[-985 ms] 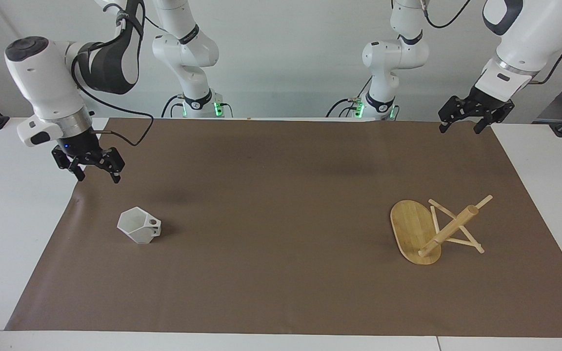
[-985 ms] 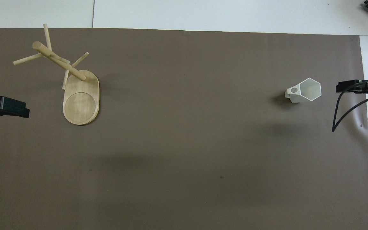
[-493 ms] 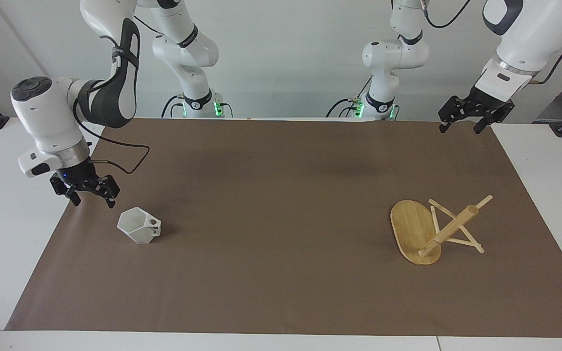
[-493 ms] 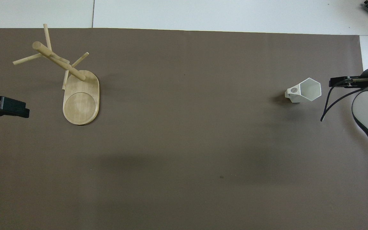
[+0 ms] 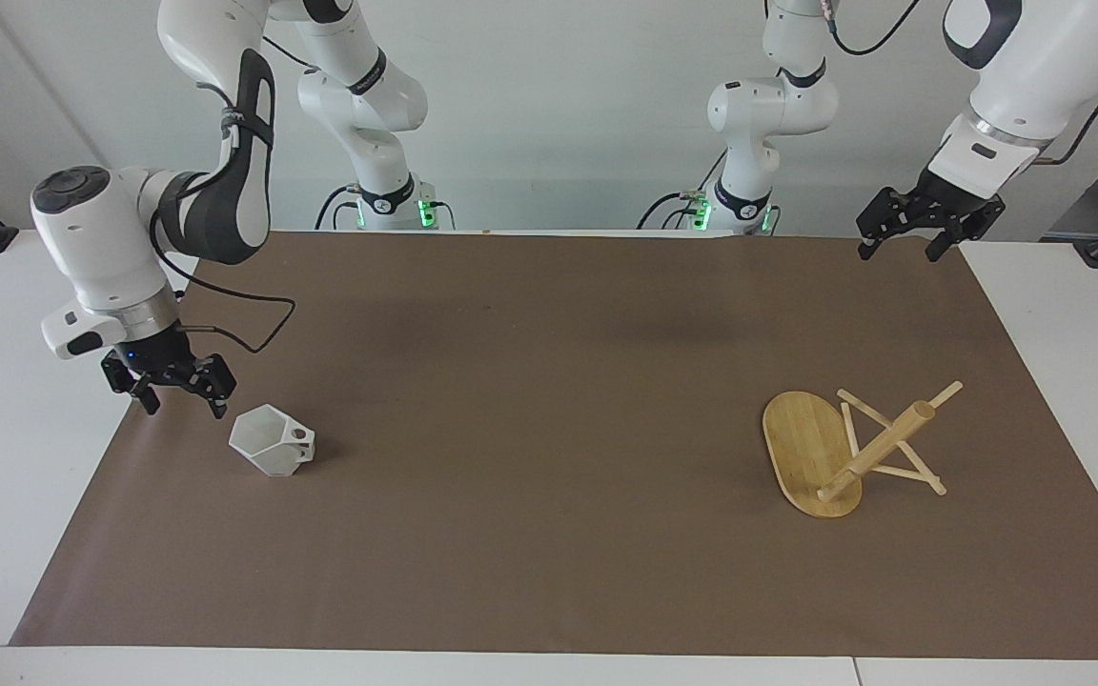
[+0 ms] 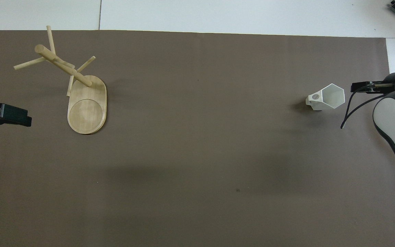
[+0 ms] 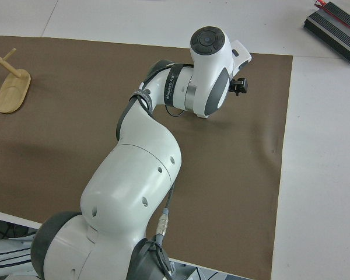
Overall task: Hang cup on rack
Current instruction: 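Reach the right gripper to the white cup's handle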
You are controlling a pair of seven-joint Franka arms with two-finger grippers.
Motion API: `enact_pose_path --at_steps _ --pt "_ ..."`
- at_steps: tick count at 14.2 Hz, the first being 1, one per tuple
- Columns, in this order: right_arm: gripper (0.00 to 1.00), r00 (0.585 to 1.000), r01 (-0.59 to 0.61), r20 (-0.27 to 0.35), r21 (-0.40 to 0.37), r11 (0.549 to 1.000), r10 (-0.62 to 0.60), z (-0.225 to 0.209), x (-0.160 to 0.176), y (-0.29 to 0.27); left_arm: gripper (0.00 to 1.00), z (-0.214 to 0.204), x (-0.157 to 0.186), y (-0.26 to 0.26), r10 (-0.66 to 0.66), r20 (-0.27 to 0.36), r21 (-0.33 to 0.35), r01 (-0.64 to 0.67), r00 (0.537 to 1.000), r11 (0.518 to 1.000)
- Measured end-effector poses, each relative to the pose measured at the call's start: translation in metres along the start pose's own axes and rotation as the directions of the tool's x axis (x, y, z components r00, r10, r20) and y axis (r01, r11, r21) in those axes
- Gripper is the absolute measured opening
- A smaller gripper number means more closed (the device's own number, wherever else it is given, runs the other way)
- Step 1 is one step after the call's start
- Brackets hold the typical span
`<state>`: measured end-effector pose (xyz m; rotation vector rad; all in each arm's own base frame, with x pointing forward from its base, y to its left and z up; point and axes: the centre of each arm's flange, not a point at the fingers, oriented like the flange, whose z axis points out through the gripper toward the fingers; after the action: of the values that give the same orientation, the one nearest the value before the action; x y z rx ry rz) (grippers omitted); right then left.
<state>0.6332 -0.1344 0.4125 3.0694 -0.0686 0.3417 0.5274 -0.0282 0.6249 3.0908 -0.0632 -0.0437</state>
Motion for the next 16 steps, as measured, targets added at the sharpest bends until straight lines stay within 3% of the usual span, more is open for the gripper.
enact_pose_path --at_steps 10,16 --pt "1.00 0.999 0.019 0.040 0.012 1.000 -0.019 0.032 -0.006 -0.011 1.00 0.000 0.000 0.000 0.000 0.000 0.000 0.000 1.000 1.000" --pt "1.00 0.990 0.129 0.053 0.022 0.991 -0.130 0.039 -0.010 -0.015 1.00 0.000 0.000 0.000 0.000 0.000 0.000 0.000 1.000 1.000"
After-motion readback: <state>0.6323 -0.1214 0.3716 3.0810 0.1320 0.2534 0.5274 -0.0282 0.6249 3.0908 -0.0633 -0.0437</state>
